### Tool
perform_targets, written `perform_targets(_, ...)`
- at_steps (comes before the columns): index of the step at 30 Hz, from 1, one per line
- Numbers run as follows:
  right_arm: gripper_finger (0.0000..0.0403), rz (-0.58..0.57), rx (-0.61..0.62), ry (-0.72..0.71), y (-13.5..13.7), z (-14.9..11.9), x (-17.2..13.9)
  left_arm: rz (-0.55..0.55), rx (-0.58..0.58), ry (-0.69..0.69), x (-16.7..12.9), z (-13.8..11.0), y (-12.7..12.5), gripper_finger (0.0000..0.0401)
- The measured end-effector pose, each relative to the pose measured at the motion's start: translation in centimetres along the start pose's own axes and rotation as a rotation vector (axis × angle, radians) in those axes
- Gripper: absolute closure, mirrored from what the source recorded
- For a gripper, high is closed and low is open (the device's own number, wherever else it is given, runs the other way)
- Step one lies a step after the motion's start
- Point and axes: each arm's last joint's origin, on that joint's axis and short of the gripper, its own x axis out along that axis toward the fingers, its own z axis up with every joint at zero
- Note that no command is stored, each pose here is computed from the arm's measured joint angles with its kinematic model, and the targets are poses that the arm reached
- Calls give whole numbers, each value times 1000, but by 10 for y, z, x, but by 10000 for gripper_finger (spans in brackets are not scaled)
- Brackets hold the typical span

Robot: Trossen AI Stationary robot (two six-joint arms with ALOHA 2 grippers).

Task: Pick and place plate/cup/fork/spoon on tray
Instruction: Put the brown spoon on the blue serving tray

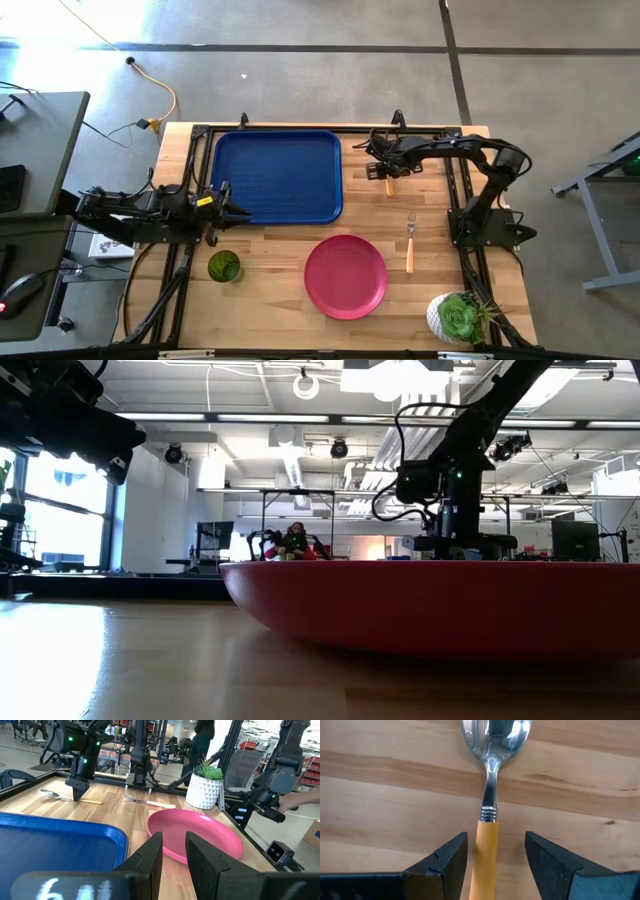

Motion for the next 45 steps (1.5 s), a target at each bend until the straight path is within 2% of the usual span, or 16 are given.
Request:
perform_targets(6,223,1,-6,7,0,1,3,0,0,0,0,0,0,325)
perform_targets(16,323,25,26,28,-1,3,4,0,0,0,0,0,0,325)
perform_targets(23,365,22,47,27,-1,3,4,0,0,0,0,0,0,325)
perform_targets(36,372,28,109,20,4,0,-4,0,0,0,0,0,0,325)
perform_targets(45,374,142,132,-48,33,3,-32,0,1,0,0,0,0,325)
